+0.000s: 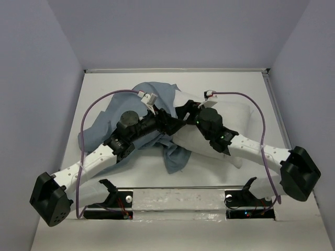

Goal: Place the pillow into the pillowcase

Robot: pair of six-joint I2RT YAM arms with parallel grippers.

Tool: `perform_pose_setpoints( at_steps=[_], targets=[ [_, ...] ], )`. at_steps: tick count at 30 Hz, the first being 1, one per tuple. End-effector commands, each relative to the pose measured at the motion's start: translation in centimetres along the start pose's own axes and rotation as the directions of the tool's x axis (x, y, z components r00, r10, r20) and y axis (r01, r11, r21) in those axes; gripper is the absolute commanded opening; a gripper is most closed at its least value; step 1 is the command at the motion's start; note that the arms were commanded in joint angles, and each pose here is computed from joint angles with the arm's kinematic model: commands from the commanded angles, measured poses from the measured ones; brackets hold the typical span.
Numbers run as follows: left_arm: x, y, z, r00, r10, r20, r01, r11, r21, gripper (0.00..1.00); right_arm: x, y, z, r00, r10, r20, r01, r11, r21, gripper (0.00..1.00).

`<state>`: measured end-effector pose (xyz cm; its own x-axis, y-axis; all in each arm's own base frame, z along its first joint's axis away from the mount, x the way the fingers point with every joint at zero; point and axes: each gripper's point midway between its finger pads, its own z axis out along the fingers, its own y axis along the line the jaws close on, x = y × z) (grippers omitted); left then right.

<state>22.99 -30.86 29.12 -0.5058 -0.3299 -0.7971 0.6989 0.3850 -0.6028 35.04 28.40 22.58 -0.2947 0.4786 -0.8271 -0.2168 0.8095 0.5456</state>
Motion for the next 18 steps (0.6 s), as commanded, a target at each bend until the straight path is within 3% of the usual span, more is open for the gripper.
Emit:
perform_pose_setpoints(
  at_steps=[1,4,7,8,11,13,14,15,16,17,18],
  targets=[
    [-2.8,-2.4,-0.8,0.998,0.058,0.04,-0.059,0.997,0.043,0.92,-2.0,0.7,-3.3,0.997,-0.069,-0.034,0.066,0.996,-0.065,0.83],
    [-4.6,-2.3,-1.5,0.992,0.105,0.065,-0.103,0.994,-0.031,0.95,-3.3,-0.1,-5.4,0.985,-0.158,-0.065,0.154,0.986,-0.066,0.91],
    [-7.4,-1.8,-2.2,0.979,0.163,0.121,-0.146,0.979,-0.14,0.94,-5.4,-0.7,-7.1,0.968,-0.239,-0.077,0.234,0.969,-0.076,0.91],
    [-9.0,-2.0,-2.3,0.972,0.185,0.148,-0.158,0.972,-0.176,0.94,-4.8,-1.9,-7.6,0.952,-0.277,-0.128,0.273,0.961,-0.047,0.91],
    [-9.8,0.7,-2.3,0.965,0.237,0.116,-0.188,0.926,-0.327,0.93,-4.6,-4.2,-6.8,0.922,-0.335,-0.194,0.344,0.939,0.013,0.91],
    [-11.0,3.2,-2.0,0.953,0.284,0.102,-0.207,0.862,-0.464,0.93,-2.0,-4.8,-6.0,0.885,-0.36,-0.295,0.365,0.93,-0.041,0.91],
    [-11.0,4.3,-1.9,0.952,0.294,0.081,-0.214,0.834,-0.509,0.93,-0.8,-4.7,-5.8,0.87,-0.365,-0.332,0.363,0.929,-0.07,0.81],
    [-10.8,5.4,-1.6,0.952,0.301,0.054,-0.224,0.807,-0.546,0.93,0.3,-4.9,-5.6,0.856,-0.368,-0.363,0.364,0.928,-0.082,0.8],
    [-10.2,7.0,-1.0,0.955,0.297,0.014,-0.231,0.772,-0.592,0.92,1.8,-5.5,-5.3,0.841,-0.359,-0.405,0.357,0.93,-0.085,0.51],
    [-9.8,7.4,-0.8,0.958,0.287,-0.001,-0.231,0.769,-0.596,0.91,2.3,-5.5,-5.3,0.845,-0.345,-0.409,0.34,0.936,-0.086,0.32],
    [-9.6,7.4,-0.5,0.96,0.28,0.003,-0.225,0.779,-0.586,0.9,3.0,-5.0,-5.5,0.849,-0.322,-0.418,0.303,0.946,-0.114,0.05]
  ],
)
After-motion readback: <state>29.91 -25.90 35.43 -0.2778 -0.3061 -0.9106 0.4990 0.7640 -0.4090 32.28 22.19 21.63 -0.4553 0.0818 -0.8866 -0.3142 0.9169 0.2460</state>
